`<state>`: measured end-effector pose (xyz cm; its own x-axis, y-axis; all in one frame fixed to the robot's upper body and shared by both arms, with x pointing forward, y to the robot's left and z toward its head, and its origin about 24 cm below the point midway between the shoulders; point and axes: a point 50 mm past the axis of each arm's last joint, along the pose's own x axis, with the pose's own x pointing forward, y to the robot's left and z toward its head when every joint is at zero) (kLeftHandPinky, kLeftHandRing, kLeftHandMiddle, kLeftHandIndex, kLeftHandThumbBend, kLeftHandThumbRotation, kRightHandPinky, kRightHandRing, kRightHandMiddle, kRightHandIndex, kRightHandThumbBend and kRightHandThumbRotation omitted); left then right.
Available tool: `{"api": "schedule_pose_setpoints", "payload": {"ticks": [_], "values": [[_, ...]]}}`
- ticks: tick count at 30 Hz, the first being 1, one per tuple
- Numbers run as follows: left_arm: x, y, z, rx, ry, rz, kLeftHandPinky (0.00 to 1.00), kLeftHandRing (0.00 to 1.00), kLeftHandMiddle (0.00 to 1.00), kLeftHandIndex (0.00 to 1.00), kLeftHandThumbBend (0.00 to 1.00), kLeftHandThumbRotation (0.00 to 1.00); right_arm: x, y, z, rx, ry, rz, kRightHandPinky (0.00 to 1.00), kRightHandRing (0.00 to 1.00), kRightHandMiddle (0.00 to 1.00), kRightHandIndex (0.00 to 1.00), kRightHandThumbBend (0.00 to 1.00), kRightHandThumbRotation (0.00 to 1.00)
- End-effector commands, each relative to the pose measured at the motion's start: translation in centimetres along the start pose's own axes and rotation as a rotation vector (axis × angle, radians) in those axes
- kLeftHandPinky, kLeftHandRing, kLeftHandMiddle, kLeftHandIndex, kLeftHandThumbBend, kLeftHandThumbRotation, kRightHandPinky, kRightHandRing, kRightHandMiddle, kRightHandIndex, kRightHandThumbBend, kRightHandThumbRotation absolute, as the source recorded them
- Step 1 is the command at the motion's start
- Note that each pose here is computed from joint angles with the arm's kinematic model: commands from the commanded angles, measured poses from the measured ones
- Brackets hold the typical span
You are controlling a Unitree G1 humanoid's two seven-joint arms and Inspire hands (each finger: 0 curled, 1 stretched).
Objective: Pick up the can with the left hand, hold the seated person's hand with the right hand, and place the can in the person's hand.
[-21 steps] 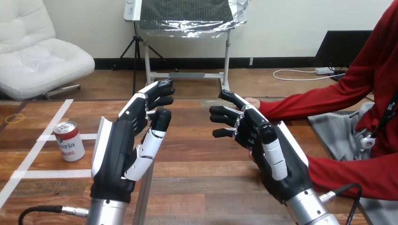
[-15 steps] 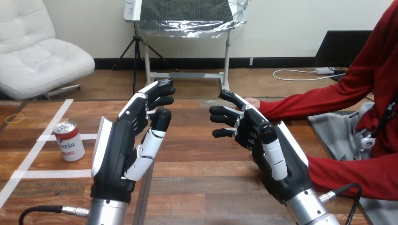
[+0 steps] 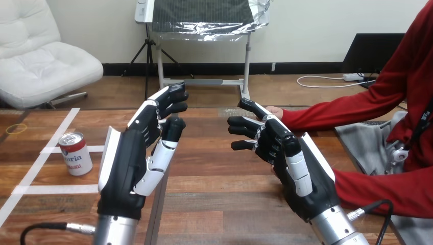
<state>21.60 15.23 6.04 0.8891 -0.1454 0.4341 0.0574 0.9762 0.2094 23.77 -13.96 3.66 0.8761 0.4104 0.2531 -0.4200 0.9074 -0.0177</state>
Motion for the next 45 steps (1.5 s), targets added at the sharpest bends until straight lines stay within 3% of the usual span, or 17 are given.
{"api": "schedule_pose_setpoints", "payload": {"ticks": [1, 7, 16, 22, 27, 37, 45], "values": [[2.9, 1.5, 0.6, 0.073, -0.076, -0.028, 0.67, 0.80, 0.84, 0.82, 0.45, 0.86, 1.9, -0.7, 2.4, -0.042, -0.108, 0.022, 0.72, 0.82, 0.81, 0.91, 0.91, 1.00], [4.4, 3.6, -0.2, 0.190, -0.019, -0.025, 0.70, 0.82, 0.85, 0.83, 0.46, 0.82, 1.9, -0.7, 2.3, -0.036, -0.104, 0.026, 0.72, 0.81, 0.81, 0.91, 0.92, 1.00], [6.5, 6.6, -0.9, 0.380, 0.096, -0.023, 0.77, 0.89, 0.91, 0.91, 0.64, 0.74, 1.9, -0.7, 2.1, -0.023, -0.106, 0.033, 0.72, 0.81, 0.82, 0.91, 0.91, 1.00], [8.1, 8.3, -1.1, 0.462, 0.140, -0.016, 0.81, 0.93, 0.96, 0.96, 0.70, 0.69, 1.9, -0.7, 2.1, -0.024, -0.104, 0.034, 0.72, 0.81, 0.82, 0.91, 0.92, 1.00], [9.1, 9.3, -1.3, 0.505, 0.165, -0.004, 0.85, 0.96, 0.99, 0.98, 0.71, 0.62, 1.9, -0.6, 2.0, -0.024, -0.105, 0.034, 0.71, 0.81, 0.81, 0.91, 0.92, 1.00], [11.5, 11.5, -1.7, 0.700, 0.218, 0.043, 0.84, 0.96, 0.98, 0.96, 0.71, 0.51, 2.0, -0.5, 2.1, -0.023, -0.110, 0.033, 0.70, 0.81, 0.81, 0.91, 0.92, 1.00], [13.1, 12.6, -1.6, 0.759, 0.253, 0.055, 0.85, 0.97, 0.98, 0.96, 0.70, 0.44, 2.0, -0.5, 2.1, -0.017, -0.108, 0.028, 0.70, 0.80, 0.81, 0.91, 0.92, 1.00]]}}
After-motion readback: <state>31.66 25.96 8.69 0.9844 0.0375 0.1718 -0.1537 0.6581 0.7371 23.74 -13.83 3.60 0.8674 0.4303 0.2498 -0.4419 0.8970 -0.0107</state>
